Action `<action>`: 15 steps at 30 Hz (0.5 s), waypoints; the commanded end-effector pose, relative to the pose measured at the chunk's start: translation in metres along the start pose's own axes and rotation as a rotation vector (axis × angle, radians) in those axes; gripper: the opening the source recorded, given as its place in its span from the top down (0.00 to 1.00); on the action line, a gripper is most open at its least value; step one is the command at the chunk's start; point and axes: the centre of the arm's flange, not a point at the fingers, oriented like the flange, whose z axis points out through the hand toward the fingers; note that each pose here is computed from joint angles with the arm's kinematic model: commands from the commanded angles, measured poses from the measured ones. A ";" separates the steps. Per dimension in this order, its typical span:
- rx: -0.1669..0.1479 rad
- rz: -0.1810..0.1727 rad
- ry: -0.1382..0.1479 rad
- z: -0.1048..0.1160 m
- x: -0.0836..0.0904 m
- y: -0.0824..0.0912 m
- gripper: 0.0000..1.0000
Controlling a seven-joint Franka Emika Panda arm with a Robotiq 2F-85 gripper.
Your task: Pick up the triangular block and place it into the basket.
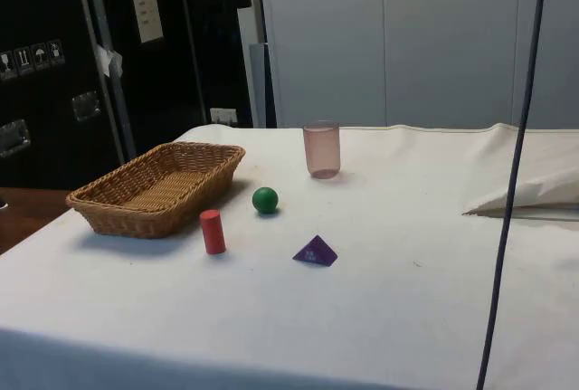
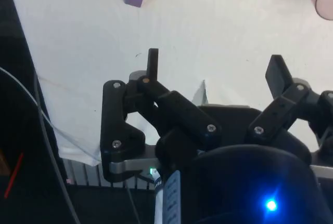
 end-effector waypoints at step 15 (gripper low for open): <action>-0.041 0.006 0.022 0.010 -0.022 -0.023 0.00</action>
